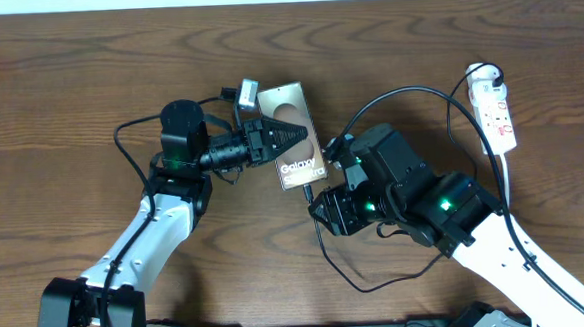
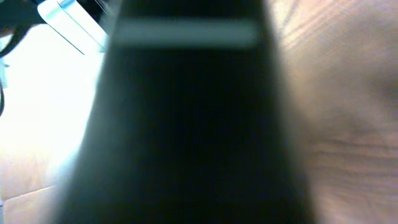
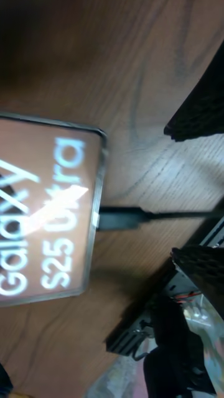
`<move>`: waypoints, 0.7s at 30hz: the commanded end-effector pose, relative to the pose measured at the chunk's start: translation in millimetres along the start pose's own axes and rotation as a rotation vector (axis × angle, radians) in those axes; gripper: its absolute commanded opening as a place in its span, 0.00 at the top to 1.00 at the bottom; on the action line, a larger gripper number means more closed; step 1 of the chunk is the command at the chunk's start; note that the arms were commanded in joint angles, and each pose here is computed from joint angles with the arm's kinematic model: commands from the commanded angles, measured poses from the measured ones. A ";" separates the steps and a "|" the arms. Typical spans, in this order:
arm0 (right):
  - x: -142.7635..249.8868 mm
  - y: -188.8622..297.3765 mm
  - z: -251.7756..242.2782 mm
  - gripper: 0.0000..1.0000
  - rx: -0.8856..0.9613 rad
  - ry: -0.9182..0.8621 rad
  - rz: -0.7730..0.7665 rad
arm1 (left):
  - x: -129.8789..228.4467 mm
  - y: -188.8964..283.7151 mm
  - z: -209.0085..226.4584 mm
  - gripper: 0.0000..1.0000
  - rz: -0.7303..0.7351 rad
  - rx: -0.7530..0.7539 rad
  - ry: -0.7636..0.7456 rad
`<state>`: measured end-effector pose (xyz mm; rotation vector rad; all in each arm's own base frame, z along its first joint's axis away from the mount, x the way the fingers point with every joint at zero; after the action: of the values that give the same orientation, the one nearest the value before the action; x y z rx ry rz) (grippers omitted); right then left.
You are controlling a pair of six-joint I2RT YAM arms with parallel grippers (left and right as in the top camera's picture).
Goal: Plug charger to phone and switch on socket
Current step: 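Align the plug with the phone's charging port, then push the plug up into the phone's port with the right gripper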
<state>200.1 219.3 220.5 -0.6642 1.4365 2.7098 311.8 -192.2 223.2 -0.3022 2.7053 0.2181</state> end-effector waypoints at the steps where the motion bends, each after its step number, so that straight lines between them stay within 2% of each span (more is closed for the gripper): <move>1: 0.1 5.8 9.1 0.44 -0.053 0.008 0.012 | -8.1 0.7 -2.5 0.93 -0.036 -0.013 -0.131; 4: 2.2 3.8 8.9 0.44 -0.037 0.017 0.013 | -10.6 0.8 -0.8 0.93 -0.053 -0.028 -0.144; 9: 0.0 0.5 9.5 0.46 0.013 0.050 -0.023 | -16.4 1.4 3.1 0.93 -0.098 -0.056 -0.035; 11: -5.4 -0.1 10.1 0.50 0.033 0.056 -0.060 | -16.3 1.4 3.3 0.93 -0.098 -0.055 -0.011; 13: -9.4 -0.9 7.5 0.65 0.066 0.034 -0.088 | -16.2 1.4 3.2 0.93 -0.099 -0.053 0.017; 14: -10.3 -1.6 6.3 0.67 0.078 0.022 -0.094 | -16.2 1.4 3.2 0.93 -0.099 -0.052 0.039; 18: -10.6 -9.7 1.2 0.66 0.105 0.008 -0.078 | -16.1 1.4 3.1 0.93 -0.100 -0.050 0.086; 21: -9.5 -23.7 -4.2 0.68 0.128 -0.003 -0.038 | -15.8 1.4 2.9 0.93 -0.098 -0.047 0.111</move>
<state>208.6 228.0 214.2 -0.7097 1.5045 2.5916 324.9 -187.8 220.1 -0.4578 2.7618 0.2688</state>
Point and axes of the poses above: each gripper's point midway between its finger pads, its own y axis back along the fingers, its own z axis along the line the jaws close on, x = y × z, the point moved 4 cm from there along y, back along the fingers, and after that the axes turned 4 degrees about -y, right-handed, at the moved point
